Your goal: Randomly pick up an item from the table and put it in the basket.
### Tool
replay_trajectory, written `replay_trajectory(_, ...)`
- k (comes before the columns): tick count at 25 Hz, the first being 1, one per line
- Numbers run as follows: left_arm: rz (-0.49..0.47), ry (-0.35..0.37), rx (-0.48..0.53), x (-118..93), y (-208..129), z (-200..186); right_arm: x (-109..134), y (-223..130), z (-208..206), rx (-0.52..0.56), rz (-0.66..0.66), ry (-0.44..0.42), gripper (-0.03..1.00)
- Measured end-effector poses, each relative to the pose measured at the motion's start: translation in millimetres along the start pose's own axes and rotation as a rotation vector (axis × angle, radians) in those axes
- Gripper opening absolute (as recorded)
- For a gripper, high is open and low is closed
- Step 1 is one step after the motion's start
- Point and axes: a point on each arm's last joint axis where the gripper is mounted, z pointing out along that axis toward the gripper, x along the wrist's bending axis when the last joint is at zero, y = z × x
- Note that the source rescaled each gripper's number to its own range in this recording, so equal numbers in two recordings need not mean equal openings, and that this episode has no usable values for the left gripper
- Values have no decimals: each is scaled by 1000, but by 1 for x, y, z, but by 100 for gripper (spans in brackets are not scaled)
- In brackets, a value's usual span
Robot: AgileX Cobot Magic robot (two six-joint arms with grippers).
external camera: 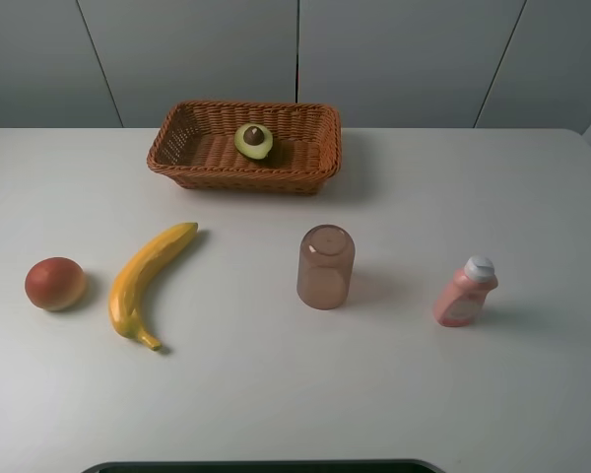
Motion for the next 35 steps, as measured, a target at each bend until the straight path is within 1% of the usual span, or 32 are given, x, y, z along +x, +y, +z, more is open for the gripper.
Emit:
replay_trajectory(2,0,0,0,0,0,0,7,-25,-4,-3,26,0,100)
replay_trajectory(8,0,0,0,0,0,0,26,-87,-13,-71,67,-8,100)
replay_trajectory(14,0,0,0,0,0,0,37,-127,-13,-123,131,-17,100)
replay_trajectory(16,0,0,0,0,0,0,40,-137,-8,-114,152,-14,100)
replay_trajectory(24,0,0,0,0,0,0,47,-161,26,9,211,12,100)
replay_trajectory(28,0,0,0,0,0,0,46,-161,27,3,233,11,100)
replay_trajectory(35,0,0,0,0,0,0,43,-162,31,-14,225,45,100)
